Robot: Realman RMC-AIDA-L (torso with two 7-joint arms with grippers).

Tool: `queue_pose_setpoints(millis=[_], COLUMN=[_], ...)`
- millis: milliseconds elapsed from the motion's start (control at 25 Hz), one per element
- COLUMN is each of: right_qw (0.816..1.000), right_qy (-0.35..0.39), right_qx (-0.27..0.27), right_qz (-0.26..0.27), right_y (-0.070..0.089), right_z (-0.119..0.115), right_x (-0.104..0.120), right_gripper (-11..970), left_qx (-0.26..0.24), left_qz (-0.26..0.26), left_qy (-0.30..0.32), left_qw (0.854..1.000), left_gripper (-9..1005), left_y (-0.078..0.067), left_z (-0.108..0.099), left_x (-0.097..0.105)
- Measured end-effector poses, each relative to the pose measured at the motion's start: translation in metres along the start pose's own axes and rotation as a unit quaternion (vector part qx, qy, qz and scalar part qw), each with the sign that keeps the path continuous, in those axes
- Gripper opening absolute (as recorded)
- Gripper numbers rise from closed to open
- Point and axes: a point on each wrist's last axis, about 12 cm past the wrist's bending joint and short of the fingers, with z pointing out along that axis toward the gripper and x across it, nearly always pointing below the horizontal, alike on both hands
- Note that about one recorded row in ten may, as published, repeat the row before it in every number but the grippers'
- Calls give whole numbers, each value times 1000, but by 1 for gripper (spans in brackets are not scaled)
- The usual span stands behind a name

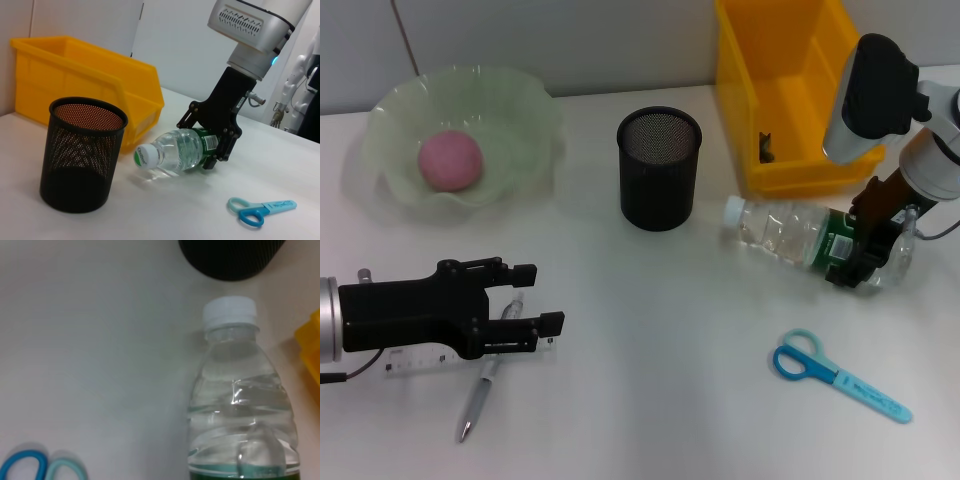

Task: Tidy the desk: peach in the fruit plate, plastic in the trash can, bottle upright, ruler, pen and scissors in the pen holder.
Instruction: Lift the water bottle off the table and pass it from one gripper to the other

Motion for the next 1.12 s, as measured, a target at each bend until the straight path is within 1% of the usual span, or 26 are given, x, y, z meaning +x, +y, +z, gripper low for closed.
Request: queue_pose_setpoints(millis=[240,400,520,600,640,720,760,800,880,920,960,1000,1040,1120], right_qw=[1000,999,998,996,996,992,992,988,983,983,981,975,975,968], right_qy=[-20,-53,-66,-89,-89,-124,-124,-151,-179,-179,-191,-220,-220,-246], right_qx=[2,-9,-13,-18,-18,-21,-21,-28,-36,-36,-38,-40,-40,-42], right_qz=[1,-1,-1,-6,-6,-9,-9,-11,-14,-14,-15,-18,-18,-19], right_y=[2,9,12,18,18,23,23,27,31,31,33,36,36,39], right_z=[-3,-11,-13,-13,-13,-14,-14,-14,-13,-13,-12,-11,-11,-11], right_x=[0,-1,-1,2,2,4,4,5,8,8,9,11,11,13], right_gripper=[770,770,770,770,770,770,770,770,770,770,770,770,770,770], left_qx=[0,0,-3,-3,-5,-8,-8,-11,-17,-18,-18,-19,-22,-27], left_qz=[2,3,0,0,-1,-2,-2,-3,-6,-7,-7,-8,-9,-11], left_qy=[1,1,1,1,0,-4,-4,-8,-15,-16,-17,-19,-23,-31], left_qw=[1000,1000,1000,1000,1000,1000,1000,1000,1000,1000,1000,1000,999,999], left_gripper=[707,706,705,704,703,702,702,702,701,700,700,700,699,698], left_y=[1,1,2,2,3,3,3,4,5,5,5,5,5,6], left_z=[0,0,-1,-1,-2,-3,-3,-4,-7,-7,-7,-7,-7,-8], left_x=[-1,-2,-2,-2,-2,-3,-3,-3,-4,-4,-4,-4,-4,-5])
